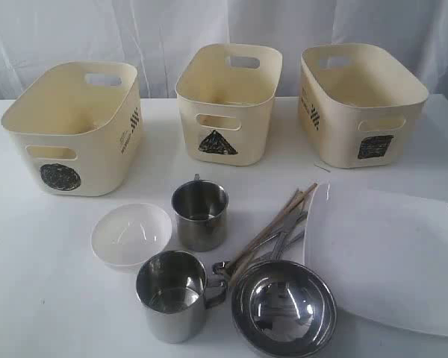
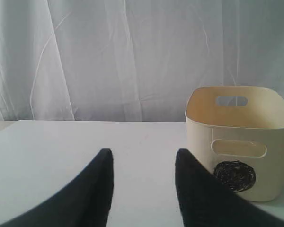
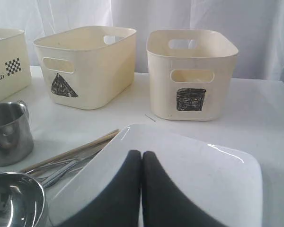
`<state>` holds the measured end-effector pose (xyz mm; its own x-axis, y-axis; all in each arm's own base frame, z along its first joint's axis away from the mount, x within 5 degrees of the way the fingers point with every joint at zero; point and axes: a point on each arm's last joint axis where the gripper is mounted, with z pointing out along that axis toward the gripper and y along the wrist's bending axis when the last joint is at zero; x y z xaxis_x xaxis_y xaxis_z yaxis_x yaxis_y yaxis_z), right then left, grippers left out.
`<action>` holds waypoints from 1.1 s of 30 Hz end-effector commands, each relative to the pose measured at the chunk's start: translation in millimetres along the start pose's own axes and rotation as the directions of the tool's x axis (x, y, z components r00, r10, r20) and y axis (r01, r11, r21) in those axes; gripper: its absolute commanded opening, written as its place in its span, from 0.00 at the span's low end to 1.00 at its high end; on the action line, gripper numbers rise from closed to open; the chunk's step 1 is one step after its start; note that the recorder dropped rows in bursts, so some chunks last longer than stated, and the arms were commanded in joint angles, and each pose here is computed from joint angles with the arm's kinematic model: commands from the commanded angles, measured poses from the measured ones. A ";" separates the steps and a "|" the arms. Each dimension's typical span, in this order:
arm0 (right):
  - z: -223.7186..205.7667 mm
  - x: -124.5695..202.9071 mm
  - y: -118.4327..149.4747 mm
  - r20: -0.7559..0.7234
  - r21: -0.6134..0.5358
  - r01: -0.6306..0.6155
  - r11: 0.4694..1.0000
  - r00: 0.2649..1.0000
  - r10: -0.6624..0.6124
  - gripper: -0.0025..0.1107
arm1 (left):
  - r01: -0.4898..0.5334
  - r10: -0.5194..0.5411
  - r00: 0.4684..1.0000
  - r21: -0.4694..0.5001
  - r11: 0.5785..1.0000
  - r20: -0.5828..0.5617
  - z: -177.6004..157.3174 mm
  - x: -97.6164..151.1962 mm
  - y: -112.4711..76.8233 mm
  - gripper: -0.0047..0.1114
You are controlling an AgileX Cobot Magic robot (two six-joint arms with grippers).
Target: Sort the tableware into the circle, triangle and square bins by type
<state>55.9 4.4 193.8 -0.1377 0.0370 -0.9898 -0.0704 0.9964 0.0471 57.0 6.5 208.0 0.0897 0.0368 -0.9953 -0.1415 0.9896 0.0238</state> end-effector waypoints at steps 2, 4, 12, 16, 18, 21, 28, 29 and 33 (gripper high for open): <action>-0.3 0.5 -0.3 0.003 0.006 -0.008 1.000 1.000 0.008 0.02 | -0.124 0.123 0.992 0.008 0.992 0.009 -0.2 0.1 -0.9 0.45; -0.3 0.5 -0.3 0.003 0.006 -0.008 1.000 1.000 0.008 0.02 | -0.148 0.148 0.989 0.008 0.989 0.009 -0.2 0.1 -0.9 0.45; -0.3 0.5 -0.3 0.003 0.006 -0.008 1.000 1.000 0.008 0.02 | -0.137 0.137 0.990 0.011 0.990 0.012 -0.2 -0.1 -1.2 0.45; -0.3 0.5 -0.3 0.003 0.006 -0.008 1.000 1.000 0.008 0.02 | -0.086 0.086 0.996 0.013 0.996 0.014 -0.2 -0.4 -1.4 0.45; -0.3 0.5 -0.3 0.003 0.006 -0.008 1.000 1.000 0.008 0.02 | -0.054 0.054 0.998 0.022 0.998 0.022 -0.2 -1.0 -2.2 0.45; -0.3 0.5 -0.3 0.003 0.006 -0.008 1.000 1.000 0.008 0.02 | -0.004 0.001 0.999 0.057 0.998 0.054 -0.5 -4.0 -5.3 0.45; -0.3 0.5 -0.3 0.003 0.006 -0.008 1.000 1.000 0.008 0.02 | 0.166 -0.200 0.967 0.207 0.964 0.158 -3.3 -17.2 -16.0 0.45; -0.3 0.5 -0.3 0.003 0.006 -0.008 1.000 1.000 0.008 0.02 | 0.203 -0.257 0.946 0.258 0.945 0.198 -5.3 -26.1 -18.6 0.45; -0.3 0.5 -0.3 0.003 0.006 -0.008 1.000 1.000 0.008 0.02 | 0.215 -0.334 0.901 0.385 0.898 0.276 -13.4 -57.2 -25.9 0.45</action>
<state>55.9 4.4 193.8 -0.1377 0.0370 -0.9898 -0.0704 0.9964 0.0471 48.2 -17.0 247.9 0.3588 -0.2262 -0.9056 0.1922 0.9673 -0.1654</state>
